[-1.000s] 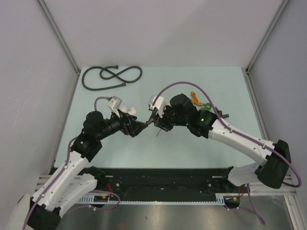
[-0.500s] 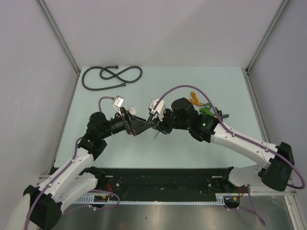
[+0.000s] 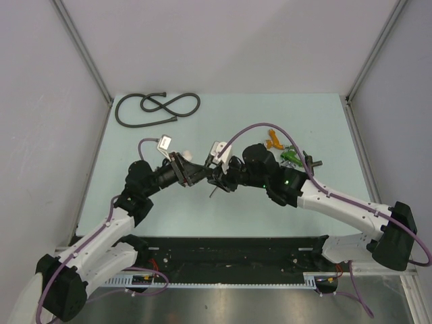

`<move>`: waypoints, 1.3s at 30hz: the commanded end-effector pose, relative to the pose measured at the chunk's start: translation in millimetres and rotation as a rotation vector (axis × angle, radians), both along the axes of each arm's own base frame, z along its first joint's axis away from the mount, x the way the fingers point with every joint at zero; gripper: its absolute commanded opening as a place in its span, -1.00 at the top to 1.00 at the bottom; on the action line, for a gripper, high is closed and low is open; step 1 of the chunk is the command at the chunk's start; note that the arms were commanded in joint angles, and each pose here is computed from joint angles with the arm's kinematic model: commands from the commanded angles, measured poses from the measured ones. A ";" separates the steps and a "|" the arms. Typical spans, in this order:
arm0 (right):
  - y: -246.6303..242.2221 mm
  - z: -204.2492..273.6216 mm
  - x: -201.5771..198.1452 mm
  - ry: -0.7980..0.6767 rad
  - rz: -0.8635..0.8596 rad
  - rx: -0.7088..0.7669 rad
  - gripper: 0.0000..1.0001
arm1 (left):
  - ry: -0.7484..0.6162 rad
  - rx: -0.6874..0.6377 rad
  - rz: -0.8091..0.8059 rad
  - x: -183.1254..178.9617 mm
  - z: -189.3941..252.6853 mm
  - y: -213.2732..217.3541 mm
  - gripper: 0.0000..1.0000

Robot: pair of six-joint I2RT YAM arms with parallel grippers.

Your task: Install the water faucets

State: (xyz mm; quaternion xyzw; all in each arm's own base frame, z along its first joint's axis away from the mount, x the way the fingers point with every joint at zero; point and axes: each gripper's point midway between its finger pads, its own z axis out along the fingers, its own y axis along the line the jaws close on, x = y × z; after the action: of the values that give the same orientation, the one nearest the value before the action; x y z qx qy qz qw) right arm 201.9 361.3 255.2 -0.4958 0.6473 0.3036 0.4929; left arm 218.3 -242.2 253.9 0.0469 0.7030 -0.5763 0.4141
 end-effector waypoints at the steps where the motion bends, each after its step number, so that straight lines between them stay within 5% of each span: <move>1: 12.2 33.2 -4.8 -0.042 0.010 0.131 1.00 | -0.044 -0.052 0.013 1.0 16.3 -2.3 -0.14; 3: 12.9 30.1 -4.2 -0.031 0.004 0.130 1.00 | -0.056 -0.049 0.018 1.3 16.6 -1.5 0.03; 5: 12.3 28.9 -4.9 -0.018 -0.001 0.131 1.00 | -0.073 -0.040 0.016 0.1 16.9 -0.9 0.50; 7: 7.5 25.3 -0.1 -0.011 -0.037 0.114 0.78 | -0.088 -0.021 0.009 -1.4 16.5 -0.6 1.00; 12: -17.7 31.7 8.9 0.089 -0.034 0.149 -0.19 | -0.191 0.073 -0.015 -4.1 18.7 1.5 1.00; 18: -48.7 46.9 6.0 0.190 0.058 0.210 -0.58 | -0.314 0.195 -0.201 -21.7 24.1 -7.4 1.00; 27: -48.8 61.5 -15.7 0.229 0.246 0.266 -0.79 | -0.439 0.290 -0.441 -48.8 35.0 -12.3 1.00; 39: -28.8 60.2 -33.6 0.251 0.377 0.282 -0.64 | -0.498 0.321 -0.576 -65.8 37.5 -20.3 1.00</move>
State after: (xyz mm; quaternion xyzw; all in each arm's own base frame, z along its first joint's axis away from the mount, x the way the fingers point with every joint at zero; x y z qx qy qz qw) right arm 174.2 324.7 301.8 -0.4802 0.5822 0.5168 0.4041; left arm 167.4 -258.3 271.6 0.3792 0.6717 -0.5175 0.3706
